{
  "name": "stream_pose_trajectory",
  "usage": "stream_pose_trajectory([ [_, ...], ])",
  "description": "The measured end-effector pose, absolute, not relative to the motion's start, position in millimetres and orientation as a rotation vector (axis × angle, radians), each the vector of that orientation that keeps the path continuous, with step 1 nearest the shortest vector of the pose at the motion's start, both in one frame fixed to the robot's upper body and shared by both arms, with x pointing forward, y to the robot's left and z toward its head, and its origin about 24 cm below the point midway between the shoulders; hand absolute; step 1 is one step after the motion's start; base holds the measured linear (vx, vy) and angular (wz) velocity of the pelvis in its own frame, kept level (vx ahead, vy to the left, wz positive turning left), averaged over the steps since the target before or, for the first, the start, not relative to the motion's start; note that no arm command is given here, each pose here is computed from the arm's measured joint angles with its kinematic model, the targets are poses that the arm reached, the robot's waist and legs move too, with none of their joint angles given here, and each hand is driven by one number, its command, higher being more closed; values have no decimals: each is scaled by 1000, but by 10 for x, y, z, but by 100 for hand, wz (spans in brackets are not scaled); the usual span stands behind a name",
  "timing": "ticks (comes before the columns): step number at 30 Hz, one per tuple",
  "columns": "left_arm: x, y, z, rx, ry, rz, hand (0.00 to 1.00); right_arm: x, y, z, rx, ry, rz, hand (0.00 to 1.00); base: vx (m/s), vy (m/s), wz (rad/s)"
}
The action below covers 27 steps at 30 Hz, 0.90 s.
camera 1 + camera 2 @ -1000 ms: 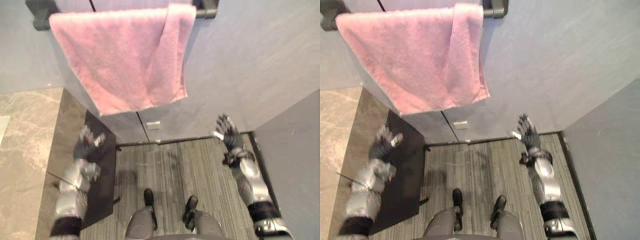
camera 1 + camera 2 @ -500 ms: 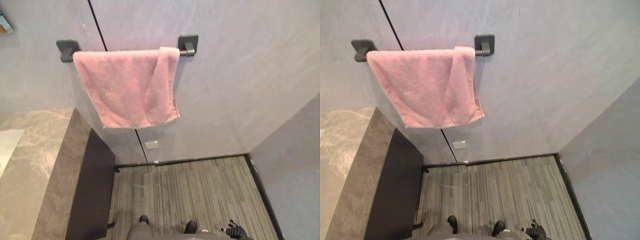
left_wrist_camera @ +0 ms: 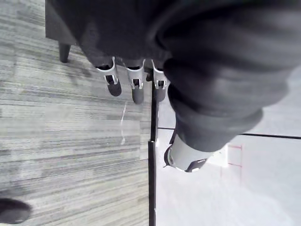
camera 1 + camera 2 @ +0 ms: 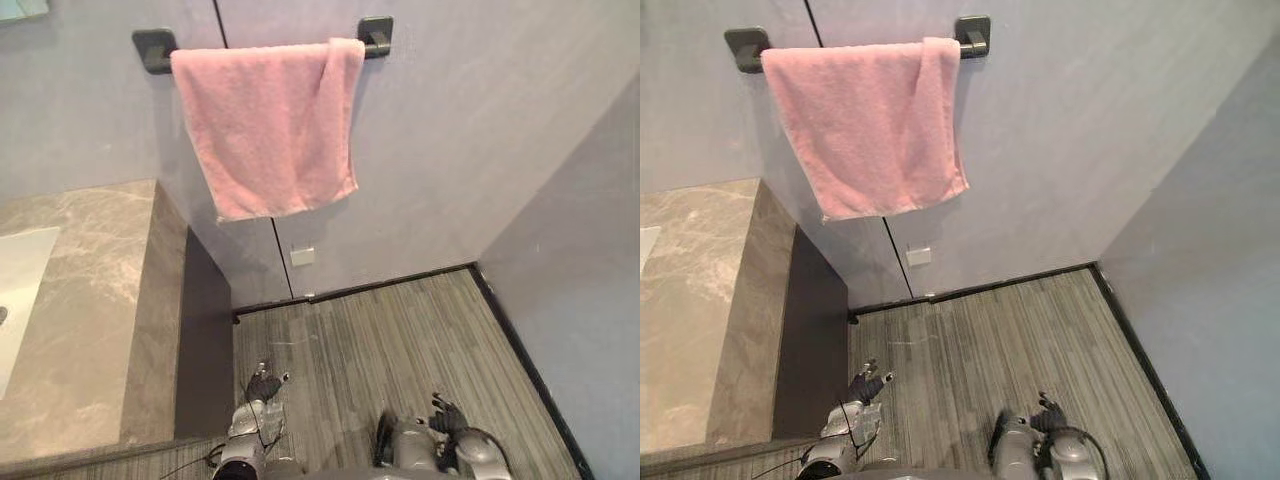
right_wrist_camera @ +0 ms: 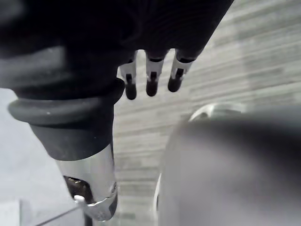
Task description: Organize washtable
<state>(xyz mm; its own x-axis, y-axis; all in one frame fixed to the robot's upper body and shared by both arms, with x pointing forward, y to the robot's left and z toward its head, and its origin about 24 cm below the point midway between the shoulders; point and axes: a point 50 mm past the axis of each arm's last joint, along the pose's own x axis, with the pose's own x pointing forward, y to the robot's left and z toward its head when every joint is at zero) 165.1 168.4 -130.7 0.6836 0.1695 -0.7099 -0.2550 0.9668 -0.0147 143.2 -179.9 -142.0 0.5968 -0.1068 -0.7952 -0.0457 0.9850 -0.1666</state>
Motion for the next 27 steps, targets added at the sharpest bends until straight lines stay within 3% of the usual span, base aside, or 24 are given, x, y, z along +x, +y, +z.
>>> stream_pose_trajectory([
  [5,996,1989,-1505,-131,936,389,0,1445,-1665,-1441,-155,936,9,0,-200,-221,52],
  [10,1005,1873,-1518,-212,922,427,0,1566,-1986,-1412,-263,953,-10,0,-271,-269,91],
  [17,806,2097,-1532,-319,914,643,0,1238,-2251,-1477,-265,1027,-119,0,-282,-137,142],
  [22,587,2185,-1596,-291,1004,673,0,878,-2399,-1554,-155,1116,-274,0,-174,120,157],
  [27,498,2159,-1630,-273,1060,658,0,569,-2446,-1630,-17,1213,-425,0,-142,423,202],
])
